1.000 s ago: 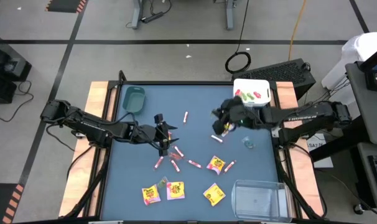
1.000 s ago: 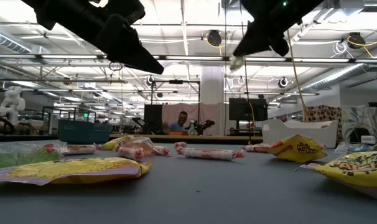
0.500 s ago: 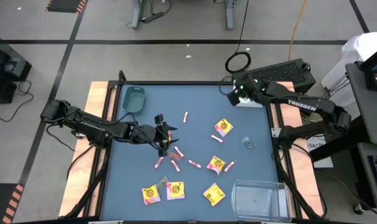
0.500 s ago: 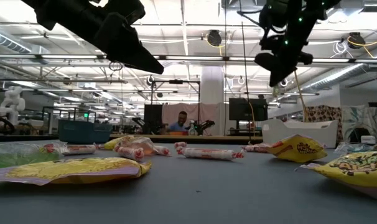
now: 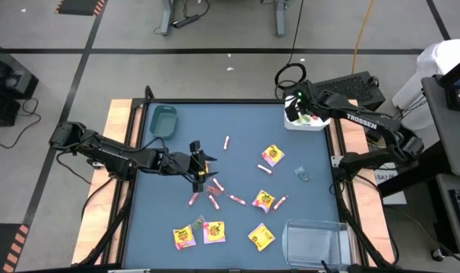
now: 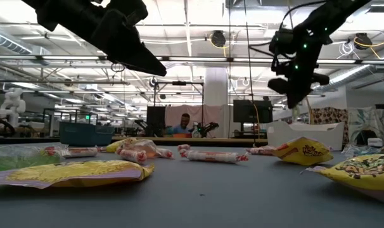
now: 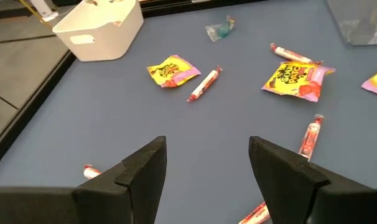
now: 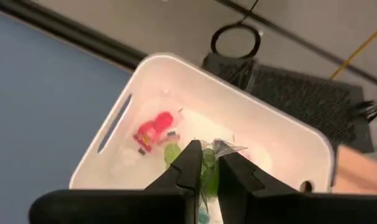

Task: Sort candy
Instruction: Put the green gummy into the white bin, then put the orange gummy into the white bin

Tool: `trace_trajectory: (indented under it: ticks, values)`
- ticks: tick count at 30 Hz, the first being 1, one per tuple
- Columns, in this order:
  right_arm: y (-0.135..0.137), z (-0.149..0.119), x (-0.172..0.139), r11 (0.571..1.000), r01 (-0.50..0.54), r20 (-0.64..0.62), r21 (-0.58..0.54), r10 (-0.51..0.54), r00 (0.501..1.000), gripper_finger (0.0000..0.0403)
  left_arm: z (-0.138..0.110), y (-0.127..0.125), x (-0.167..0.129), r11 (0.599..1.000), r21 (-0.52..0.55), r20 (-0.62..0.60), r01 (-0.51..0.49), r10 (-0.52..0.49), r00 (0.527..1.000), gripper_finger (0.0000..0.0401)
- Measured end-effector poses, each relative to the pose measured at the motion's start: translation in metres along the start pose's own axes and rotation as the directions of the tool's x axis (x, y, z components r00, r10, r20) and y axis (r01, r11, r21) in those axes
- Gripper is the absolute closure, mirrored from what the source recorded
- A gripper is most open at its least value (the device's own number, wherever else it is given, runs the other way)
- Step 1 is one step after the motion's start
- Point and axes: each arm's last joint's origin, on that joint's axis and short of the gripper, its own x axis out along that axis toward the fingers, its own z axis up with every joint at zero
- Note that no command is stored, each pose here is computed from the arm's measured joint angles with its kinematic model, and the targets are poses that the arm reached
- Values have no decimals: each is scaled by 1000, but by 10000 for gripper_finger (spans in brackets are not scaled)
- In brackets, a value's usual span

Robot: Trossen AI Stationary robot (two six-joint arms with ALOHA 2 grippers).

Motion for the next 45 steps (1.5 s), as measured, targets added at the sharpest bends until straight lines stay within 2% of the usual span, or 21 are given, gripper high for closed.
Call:
trace_trajectory:
  ticks: [7, 16, 19, 22, 26, 30, 33, 37, 45]
  values:
    - [1, -7, 19, 1000, -6, -57, 23, 7, 998, 353, 0, 0, 0, 1000, -6, 0, 1, -1, 1000, 168]
    - [3, -9, 32, 1000, 8, -85, 0, -8, 996, 280, -3, -1, 0, 998, -55, -24, 28, -29, 999, 168]
    - [2, -8, 22, 1000, -7, -57, -13, 6, 998, 252, -5, -3, -1, 996, -83, -51, 31, -35, 998, 168]
    - [2, -9, -2, 999, -44, 0, -18, 44, 999, 229, -9, -7, -2, 992, -118, -88, 37, -47, 995, 168]
    - [7, -15, -43, 987, -159, 111, -23, 161, 981, 211, -17, -16, -4, 987, -154, -159, 52, -77, 984, 168]
    - [16, -26, -82, 931, -356, 184, -74, 364, 913, 207, -19, -27, -6, 986, -140, -175, 87, -111, 978, 168]
    - [27, -38, -106, 882, -447, 212, -148, 470, 857, 207, -21, -35, -8, 986, -123, -178, 115, -136, 975, 168]
    - [47, -55, -130, 794, -544, 199, -273, 600, 775, 207, -28, -43, -2, 985, -121, -216, 122, -146, 965, 168]
    - [90, -89, -163, 684, -579, 219, -444, 710, 670, 206, -45, -51, 20, 985, -118, -277, 127, -155, 948, 168]
